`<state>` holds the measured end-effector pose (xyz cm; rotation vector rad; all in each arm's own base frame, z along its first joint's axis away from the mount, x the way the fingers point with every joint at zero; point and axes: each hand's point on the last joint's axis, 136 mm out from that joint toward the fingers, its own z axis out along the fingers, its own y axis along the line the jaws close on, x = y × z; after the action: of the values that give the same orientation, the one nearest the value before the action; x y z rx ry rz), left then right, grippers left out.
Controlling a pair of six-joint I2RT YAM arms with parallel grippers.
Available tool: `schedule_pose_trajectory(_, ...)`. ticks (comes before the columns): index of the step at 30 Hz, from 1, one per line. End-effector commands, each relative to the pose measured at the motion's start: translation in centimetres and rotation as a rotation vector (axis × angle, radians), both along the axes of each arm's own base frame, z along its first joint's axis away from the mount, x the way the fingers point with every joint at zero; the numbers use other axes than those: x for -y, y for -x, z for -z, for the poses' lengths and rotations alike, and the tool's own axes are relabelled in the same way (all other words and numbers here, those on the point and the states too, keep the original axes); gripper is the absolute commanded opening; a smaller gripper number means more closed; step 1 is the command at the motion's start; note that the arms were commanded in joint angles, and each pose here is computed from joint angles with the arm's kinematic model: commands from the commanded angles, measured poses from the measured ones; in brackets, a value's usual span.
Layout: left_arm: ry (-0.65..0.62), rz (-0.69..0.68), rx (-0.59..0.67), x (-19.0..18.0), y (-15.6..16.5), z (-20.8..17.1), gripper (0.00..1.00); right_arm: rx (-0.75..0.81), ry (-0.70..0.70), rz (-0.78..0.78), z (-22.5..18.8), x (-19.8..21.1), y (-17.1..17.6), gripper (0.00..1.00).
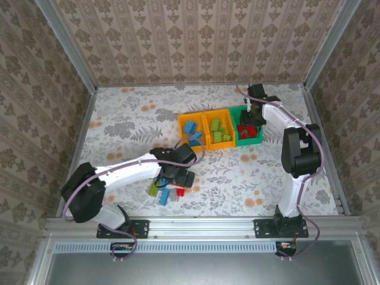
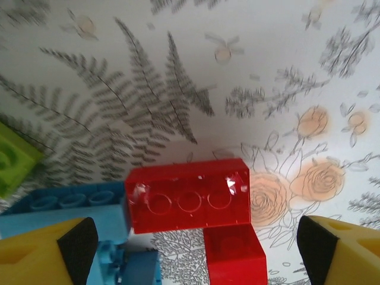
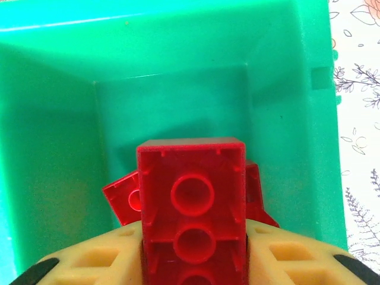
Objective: Sort the legos into containers by color
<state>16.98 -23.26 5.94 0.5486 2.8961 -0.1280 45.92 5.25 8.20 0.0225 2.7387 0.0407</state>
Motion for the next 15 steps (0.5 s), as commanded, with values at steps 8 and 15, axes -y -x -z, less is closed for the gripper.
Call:
schedule_pose_trajectory(8, -0.074, -0.023, -0.119, 0.8, 3.3, 1.0, 0.83, 0.006, 0.022, 0.025, -1.3, 0.7, 0.7, 0.63)
schedule_pose_trajectory(15, -0.095, -0.039, -0.158, 1.1, 4.0, 1.8, 0.78, 0.047, -0.003, 0.042, -2.5, 0.5, 0.7, 0.78)
